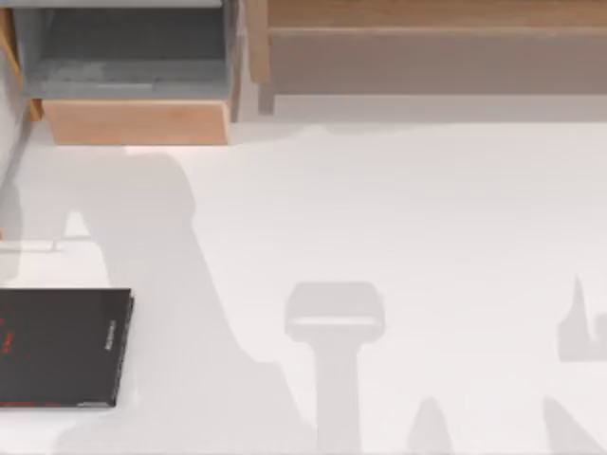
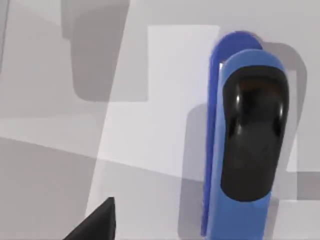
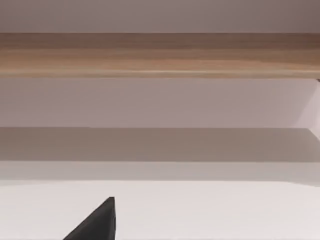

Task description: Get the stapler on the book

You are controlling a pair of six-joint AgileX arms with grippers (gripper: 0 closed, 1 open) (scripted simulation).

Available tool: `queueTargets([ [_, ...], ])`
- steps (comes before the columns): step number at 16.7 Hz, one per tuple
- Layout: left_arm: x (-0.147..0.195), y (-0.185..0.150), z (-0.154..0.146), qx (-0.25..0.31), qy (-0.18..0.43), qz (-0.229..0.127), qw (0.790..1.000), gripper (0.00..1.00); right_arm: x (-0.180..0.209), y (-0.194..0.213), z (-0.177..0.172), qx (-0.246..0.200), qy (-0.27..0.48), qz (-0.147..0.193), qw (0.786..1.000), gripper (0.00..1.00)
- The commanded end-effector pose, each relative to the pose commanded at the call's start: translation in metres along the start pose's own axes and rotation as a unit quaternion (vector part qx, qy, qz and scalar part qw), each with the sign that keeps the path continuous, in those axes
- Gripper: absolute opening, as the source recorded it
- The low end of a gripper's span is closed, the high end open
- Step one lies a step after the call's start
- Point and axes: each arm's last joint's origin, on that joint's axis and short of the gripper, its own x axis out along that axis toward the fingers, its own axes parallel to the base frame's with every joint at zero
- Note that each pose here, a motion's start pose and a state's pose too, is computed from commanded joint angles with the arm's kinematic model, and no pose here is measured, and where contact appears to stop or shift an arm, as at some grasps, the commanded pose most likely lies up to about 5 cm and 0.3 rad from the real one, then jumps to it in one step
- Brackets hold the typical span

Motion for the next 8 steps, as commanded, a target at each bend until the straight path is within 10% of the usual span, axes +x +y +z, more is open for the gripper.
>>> queueTargets([
  [8,0.0049,-0.0025,0.0011,0.003,0.005,-0.001,1.000,1.00,0.0000,0.0000,0.0000,0.000,0.000,0.000,1.000,1.00],
])
